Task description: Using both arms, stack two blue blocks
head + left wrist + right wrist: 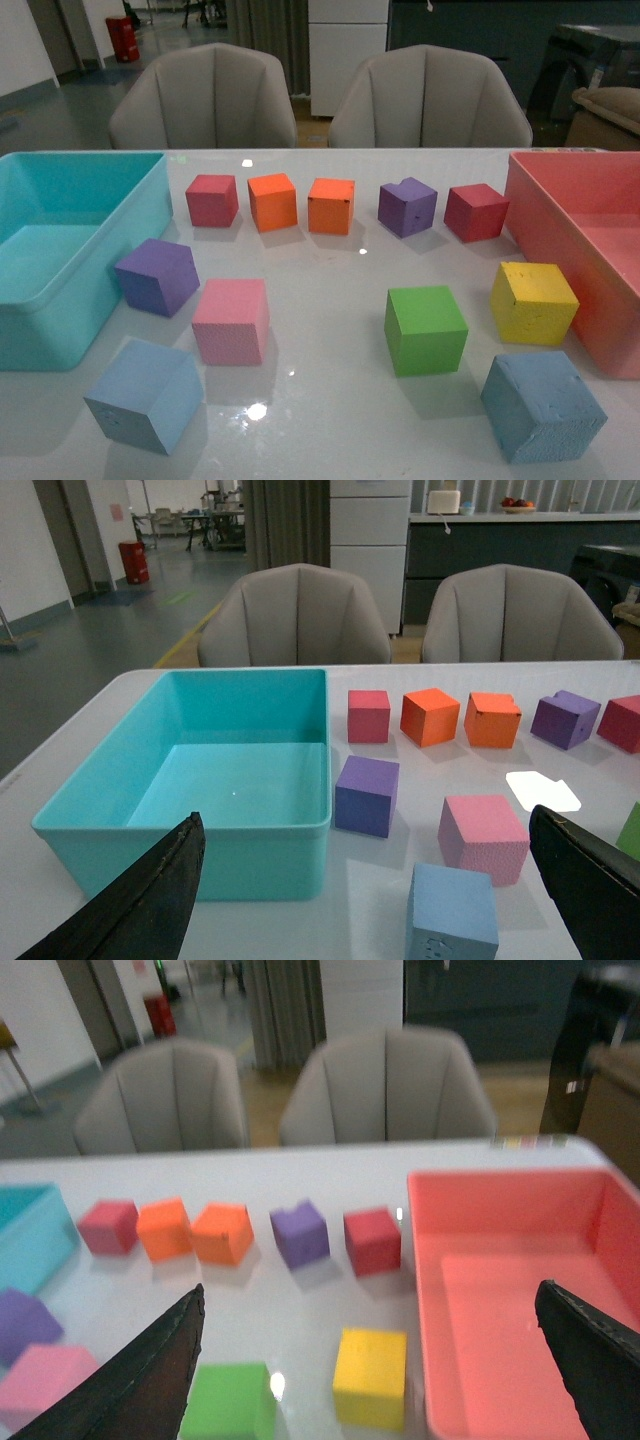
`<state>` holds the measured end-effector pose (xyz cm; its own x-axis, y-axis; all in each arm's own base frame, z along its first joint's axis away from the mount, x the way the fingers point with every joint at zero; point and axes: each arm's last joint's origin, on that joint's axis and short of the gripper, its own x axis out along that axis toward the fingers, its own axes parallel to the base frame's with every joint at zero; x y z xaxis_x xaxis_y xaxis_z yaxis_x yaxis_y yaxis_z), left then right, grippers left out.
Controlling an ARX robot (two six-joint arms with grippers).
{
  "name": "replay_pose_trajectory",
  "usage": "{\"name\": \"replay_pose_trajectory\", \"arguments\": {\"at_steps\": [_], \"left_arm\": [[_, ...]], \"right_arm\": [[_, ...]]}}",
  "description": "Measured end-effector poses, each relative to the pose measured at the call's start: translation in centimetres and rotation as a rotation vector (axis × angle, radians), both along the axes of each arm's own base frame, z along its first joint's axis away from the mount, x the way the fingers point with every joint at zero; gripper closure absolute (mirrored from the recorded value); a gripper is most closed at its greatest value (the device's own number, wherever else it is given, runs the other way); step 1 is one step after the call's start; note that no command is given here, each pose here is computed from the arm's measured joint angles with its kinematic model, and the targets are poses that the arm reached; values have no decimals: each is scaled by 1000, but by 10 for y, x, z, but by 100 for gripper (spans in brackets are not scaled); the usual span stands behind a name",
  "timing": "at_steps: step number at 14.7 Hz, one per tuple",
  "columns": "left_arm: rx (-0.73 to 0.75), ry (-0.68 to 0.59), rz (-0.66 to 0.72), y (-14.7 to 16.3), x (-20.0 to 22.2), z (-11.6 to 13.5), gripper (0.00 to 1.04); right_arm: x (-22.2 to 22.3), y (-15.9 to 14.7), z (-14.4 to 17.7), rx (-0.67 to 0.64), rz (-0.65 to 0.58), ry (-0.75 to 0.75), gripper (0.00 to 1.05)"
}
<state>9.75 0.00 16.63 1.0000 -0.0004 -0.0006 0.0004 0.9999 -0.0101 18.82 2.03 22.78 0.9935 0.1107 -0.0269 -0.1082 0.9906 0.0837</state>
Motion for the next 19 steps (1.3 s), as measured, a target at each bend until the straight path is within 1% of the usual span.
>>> {"name": "replay_pose_trajectory", "arguments": {"at_steps": [1, 2, 4, 6, 8, 10, 16, 19], "left_arm": [[0, 0, 0, 0, 0, 0, 7], [0, 0, 0, 0, 0, 0, 7], [0, 0, 0, 0, 0, 0, 7], [0, 0, 0, 0, 0, 0, 7], [0, 0, 0, 0, 0, 0, 7], [0, 0, 0, 0, 0, 0, 7], [0, 0, 0, 0, 0, 0, 7], [0, 0, 0, 0, 0, 0, 7]], "right_arm": [[24, 5, -14, -4, -4, 131, 6], [41, 12, -38, -12, 5, 275, 6], [57, 23, -83, -19, 18, 500, 6], [61, 30, -112, -22, 16, 622, 6], [62, 39, -125, -25, 21, 681, 6], [67, 46, -129, -21, 25, 689, 6], [80, 55, -147, -29, 16, 736, 6], [84, 56, -164, -38, 16, 776, 6]]}}
